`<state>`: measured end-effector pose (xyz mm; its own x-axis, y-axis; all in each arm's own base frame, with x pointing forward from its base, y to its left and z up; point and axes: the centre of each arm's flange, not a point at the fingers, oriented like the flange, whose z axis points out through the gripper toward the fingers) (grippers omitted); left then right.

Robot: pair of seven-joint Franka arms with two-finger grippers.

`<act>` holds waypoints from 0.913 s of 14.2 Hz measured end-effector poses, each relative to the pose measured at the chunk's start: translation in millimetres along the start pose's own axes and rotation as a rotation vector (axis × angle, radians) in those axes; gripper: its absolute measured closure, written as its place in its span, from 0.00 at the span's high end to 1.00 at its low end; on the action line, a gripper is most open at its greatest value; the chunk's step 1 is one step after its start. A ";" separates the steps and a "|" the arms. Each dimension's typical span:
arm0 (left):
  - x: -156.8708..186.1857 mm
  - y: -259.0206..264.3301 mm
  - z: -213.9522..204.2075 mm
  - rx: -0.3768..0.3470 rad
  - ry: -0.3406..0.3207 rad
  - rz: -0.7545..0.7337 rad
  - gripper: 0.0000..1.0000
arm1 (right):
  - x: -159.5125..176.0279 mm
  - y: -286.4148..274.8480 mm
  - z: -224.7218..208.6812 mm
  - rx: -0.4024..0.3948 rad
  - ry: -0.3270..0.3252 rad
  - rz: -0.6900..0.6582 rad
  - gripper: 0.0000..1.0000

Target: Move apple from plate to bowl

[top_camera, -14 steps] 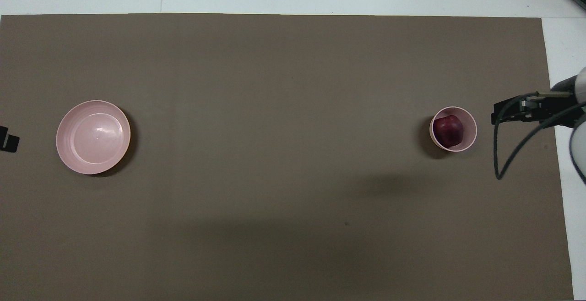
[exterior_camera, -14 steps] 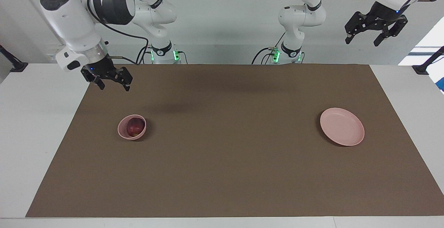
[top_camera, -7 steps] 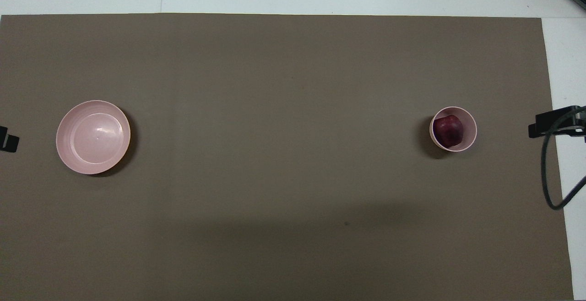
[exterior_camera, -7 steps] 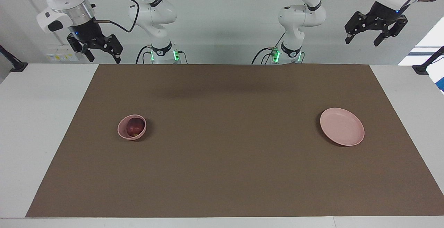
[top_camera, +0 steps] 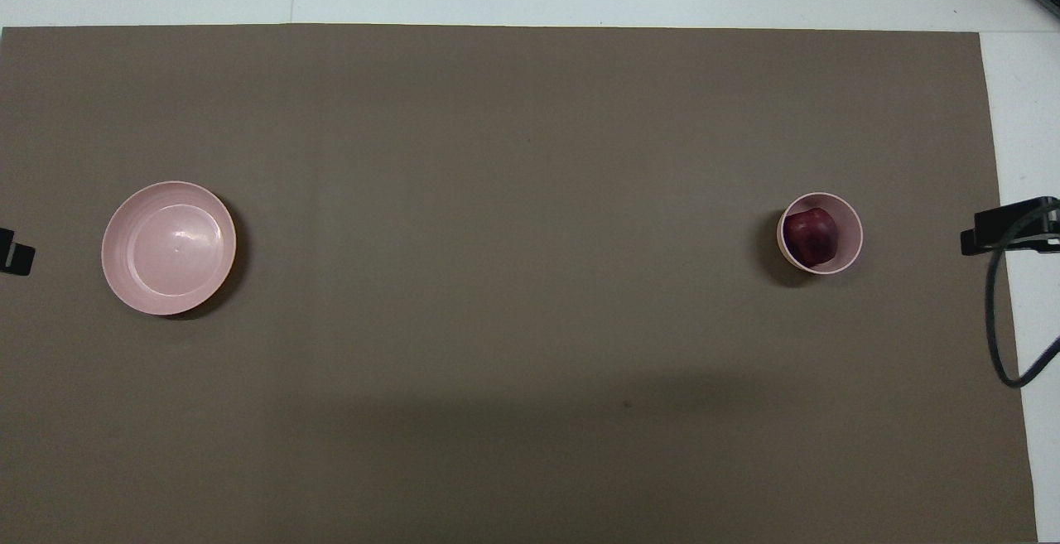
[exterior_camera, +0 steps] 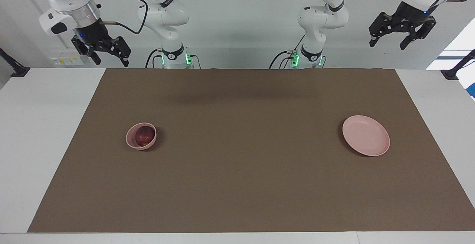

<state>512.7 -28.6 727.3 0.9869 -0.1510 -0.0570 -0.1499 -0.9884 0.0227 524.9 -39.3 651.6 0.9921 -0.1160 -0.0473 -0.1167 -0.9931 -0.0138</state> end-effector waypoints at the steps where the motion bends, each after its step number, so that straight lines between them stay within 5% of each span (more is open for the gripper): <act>1: 0.0 0.0 0.0 0.000 0.000 0.000 1.00 | 0.1 -0.2 0.1 0.000 0.000 -0.002 1.00; 13: 0.0 0.0 0.0 0.000 0.000 0.000 1.00 | -3.2 -13.3 -6.4 -0.033 0.019 -0.037 1.00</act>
<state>512.7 -28.6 727.4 0.9869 -0.1510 -0.0569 -0.1499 -0.9884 0.0227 523.6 -25.8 658.3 0.9965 -0.0789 -0.0285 -0.0784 -0.9968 0.0181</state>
